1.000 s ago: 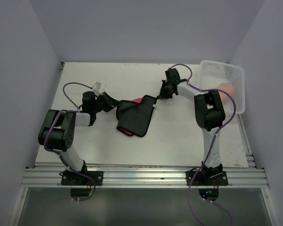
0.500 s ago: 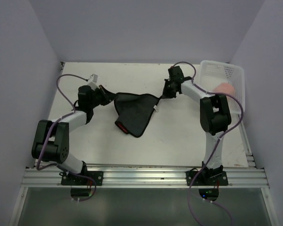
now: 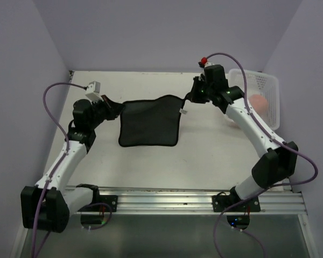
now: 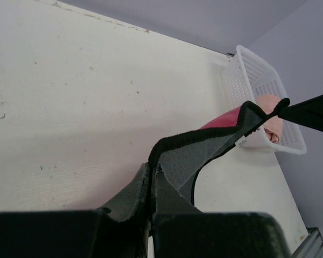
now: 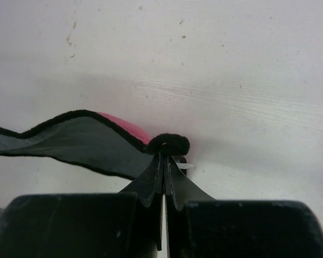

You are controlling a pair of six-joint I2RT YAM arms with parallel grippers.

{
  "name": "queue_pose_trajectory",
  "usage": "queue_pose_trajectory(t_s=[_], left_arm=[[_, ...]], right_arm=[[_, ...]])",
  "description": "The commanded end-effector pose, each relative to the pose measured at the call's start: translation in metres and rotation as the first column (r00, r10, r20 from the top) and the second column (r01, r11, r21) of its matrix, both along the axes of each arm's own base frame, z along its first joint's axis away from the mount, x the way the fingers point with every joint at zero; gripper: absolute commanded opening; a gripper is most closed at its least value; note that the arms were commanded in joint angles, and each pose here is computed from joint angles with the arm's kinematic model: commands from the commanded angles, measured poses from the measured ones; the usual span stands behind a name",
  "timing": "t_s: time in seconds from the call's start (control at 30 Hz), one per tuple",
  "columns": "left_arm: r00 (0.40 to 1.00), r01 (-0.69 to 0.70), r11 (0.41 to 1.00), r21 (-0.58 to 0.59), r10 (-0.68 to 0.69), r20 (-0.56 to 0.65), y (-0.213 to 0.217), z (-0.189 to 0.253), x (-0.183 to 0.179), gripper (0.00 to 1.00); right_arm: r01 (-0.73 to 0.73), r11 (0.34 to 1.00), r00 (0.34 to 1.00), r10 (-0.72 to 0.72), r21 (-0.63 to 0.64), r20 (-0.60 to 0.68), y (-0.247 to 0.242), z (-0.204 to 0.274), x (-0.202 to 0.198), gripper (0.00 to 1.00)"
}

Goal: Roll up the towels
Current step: Flatten the towel

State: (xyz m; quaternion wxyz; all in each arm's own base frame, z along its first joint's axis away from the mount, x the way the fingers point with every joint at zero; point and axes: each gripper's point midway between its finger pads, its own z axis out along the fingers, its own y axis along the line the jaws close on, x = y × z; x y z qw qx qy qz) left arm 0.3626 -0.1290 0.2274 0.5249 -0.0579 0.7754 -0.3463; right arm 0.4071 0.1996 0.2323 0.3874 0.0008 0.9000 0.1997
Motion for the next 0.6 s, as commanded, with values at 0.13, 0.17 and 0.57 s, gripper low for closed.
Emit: queue_pose_trajectory(t_s=[0.13,0.17,0.57], left_arm=[[0.995,-0.084,0.989,0.120,0.078,0.055,0.027,0.023,-0.047,0.00],[0.993,-0.090,0.989,0.115,0.081,0.083,0.029,0.033,-0.056,0.00],[0.992,-0.025,1.000,0.009,0.024,0.124,0.017,0.056,-0.104,0.00]], right_arm=[[-0.062,0.998,0.995,0.064,-0.032,0.079,-0.017,0.040,-0.072,0.00],[-0.071,0.997,0.990,0.073,-0.016,0.117,-0.019,0.055,-0.085,0.00],[-0.140,0.990,0.978,0.137,0.005,0.158,-0.041,0.091,-0.161,0.00]])
